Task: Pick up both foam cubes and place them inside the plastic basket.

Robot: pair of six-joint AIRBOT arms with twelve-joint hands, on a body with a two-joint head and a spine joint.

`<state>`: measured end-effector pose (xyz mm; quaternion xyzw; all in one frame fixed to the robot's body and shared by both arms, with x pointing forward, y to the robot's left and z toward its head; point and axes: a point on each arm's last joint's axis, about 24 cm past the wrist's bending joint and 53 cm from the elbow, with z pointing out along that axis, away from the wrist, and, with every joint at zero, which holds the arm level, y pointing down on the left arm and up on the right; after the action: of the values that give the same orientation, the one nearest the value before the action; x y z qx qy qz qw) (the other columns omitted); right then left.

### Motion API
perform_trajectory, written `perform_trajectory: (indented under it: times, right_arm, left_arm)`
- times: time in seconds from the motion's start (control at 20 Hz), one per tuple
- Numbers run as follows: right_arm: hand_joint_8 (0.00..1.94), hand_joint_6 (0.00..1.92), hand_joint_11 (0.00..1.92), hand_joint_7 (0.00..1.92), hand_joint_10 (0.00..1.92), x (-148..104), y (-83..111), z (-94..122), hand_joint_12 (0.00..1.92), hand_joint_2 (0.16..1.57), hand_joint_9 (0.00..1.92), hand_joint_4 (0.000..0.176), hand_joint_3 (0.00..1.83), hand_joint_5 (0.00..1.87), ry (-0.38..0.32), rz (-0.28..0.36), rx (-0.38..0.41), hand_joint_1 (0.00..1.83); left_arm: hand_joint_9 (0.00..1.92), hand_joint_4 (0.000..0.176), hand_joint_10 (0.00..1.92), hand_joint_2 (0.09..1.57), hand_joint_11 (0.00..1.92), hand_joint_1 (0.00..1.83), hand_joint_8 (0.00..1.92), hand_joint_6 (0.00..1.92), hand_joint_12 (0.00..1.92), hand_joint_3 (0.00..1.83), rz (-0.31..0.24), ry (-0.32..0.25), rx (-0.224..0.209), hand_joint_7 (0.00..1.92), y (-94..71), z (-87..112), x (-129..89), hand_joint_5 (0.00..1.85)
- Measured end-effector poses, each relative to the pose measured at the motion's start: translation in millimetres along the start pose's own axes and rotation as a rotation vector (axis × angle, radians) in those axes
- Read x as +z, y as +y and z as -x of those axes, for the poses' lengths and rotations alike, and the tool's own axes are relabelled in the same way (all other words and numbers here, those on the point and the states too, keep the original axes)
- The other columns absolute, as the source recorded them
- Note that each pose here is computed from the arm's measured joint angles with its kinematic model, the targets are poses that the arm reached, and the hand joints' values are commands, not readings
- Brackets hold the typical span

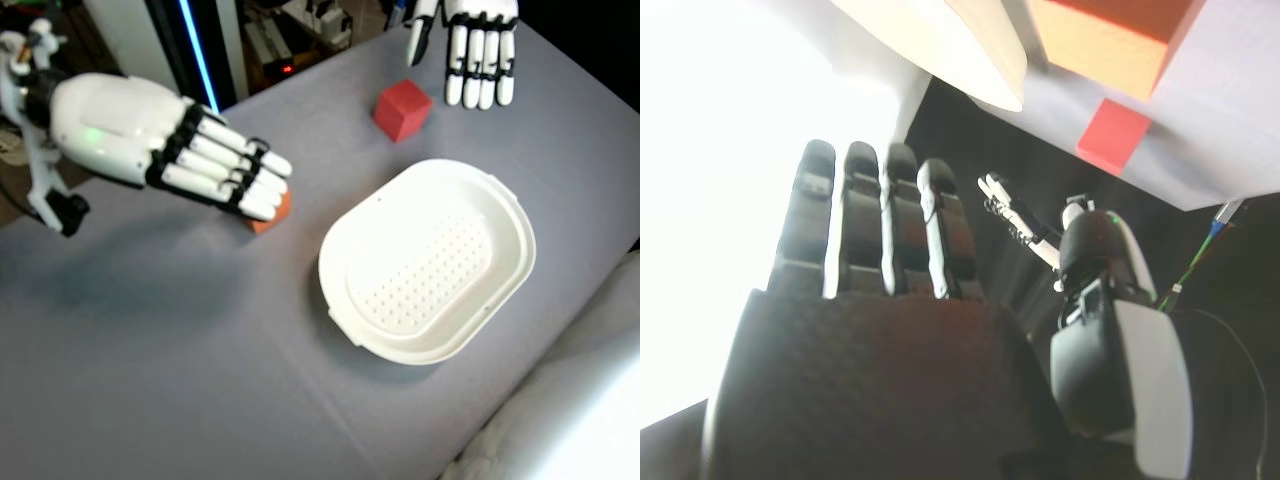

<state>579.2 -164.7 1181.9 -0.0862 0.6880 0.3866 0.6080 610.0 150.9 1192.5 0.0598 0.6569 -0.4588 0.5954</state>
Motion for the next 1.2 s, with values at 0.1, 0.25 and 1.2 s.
perform_trajectory:
  times: [0.1, 0.25, 1.2]
  right_arm:
    - [0.0, 0.0, 0.01, 0.0, 0.01, 0, 0.2, 2, 0.01, 1.3, 0.01, 0.0, 0.02, 0.0, -0.004, 0.0, 0.0, 0.41]
    - [0.0, 0.0, 0.01, 0.0, 0.0, 1, 5.1, 5, 0.01, 1.28, 0.01, 0.0, 0.0, 0.0, -0.017, 0.015, 0.0, 0.52]
    - [0.01, 0.0, 0.0, 0.02, 0.02, 15, -9.2, -45, 0.0, 1.0, 0.04, 0.0, 0.0, 0.0, 0.1, -0.01, 0.124, 0.64]
  left_arm:
    - [0.02, 0.0, 0.04, 1.23, 0.0, 0.37, 0.0, 0.0, 0.41, 0.03, -0.017, 0.002, 0.002, 0.01, -4.9, 0.8, 2, 0.0]
    - [0.02, 0.0, 0.03, 1.23, 0.0, 0.34, 0.0, 0.0, 0.36, 0.01, -0.023, 0.017, 0.001, 0.01, -8.7, 0.1, 0, 0.0]
    - [0.16, 0.0, 0.03, 0.95, 0.0, 0.7, 0.0, 0.0, 0.67, 0.01, 0.026, 0.233, -0.096, 0.15, 6.1, -66.3, -6, 0.0]
